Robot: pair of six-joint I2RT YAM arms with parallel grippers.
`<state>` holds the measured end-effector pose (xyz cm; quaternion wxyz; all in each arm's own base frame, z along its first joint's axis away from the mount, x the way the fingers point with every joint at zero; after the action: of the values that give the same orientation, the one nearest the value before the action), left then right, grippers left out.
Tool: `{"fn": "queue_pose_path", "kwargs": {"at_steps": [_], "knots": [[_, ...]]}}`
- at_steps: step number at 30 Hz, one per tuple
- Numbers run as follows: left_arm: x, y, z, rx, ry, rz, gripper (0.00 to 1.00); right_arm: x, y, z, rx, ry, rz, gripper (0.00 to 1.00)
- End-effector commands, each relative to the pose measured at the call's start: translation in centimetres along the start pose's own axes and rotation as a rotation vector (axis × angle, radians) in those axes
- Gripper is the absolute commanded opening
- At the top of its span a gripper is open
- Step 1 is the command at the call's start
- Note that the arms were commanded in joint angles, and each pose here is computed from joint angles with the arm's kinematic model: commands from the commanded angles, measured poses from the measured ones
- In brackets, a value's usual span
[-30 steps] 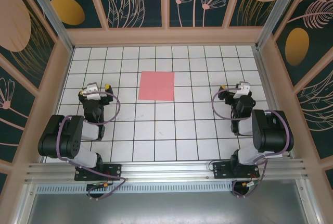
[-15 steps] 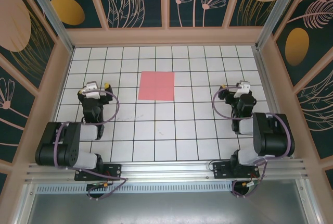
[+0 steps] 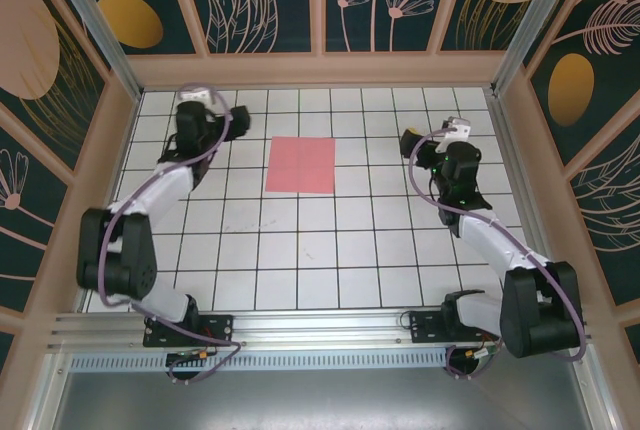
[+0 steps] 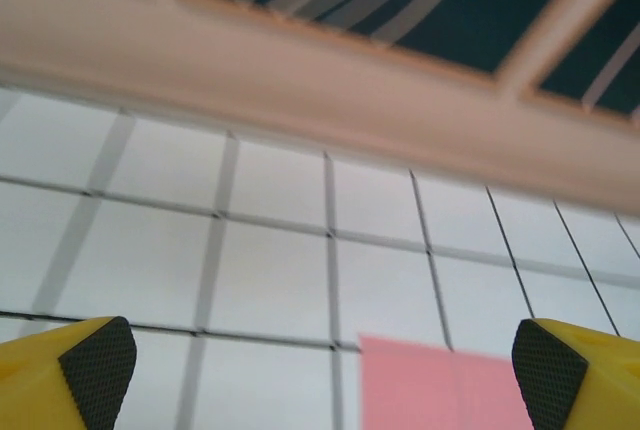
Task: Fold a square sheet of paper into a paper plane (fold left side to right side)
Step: Move the square sheet of paper to the center of the table.
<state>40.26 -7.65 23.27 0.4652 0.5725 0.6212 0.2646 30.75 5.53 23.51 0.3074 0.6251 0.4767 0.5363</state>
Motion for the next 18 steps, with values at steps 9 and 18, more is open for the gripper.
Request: {"fn": "queue_pose_path", "kwargs": {"at_steps": [9, 18], "knots": [[-7.1, -8.6, 7.6, 0.521, -0.142, 0.007, 0.99, 1.2, -3.5, -0.4, 0.222, -0.093, 0.084, 0.99], [-9.3, -12.0, 9.5, 0.625, -0.167, 0.047, 0.98, 1.2, -4.6, -0.2, 0.264, -0.119, 0.079, 0.99]]}}
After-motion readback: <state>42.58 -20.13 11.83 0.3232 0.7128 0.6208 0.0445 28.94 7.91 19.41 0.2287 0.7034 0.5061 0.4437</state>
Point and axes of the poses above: each hand's point on the last joint's axis, 136 mm out from that joint toward the fingers, its own z axis out along the fingers, its own x axis along the line the jaws close on, y = z × x, the point moved 9 cm from there along -z, back along the fingers, and after that the axes turned 5 degrees about z, right-handed, at the moved point
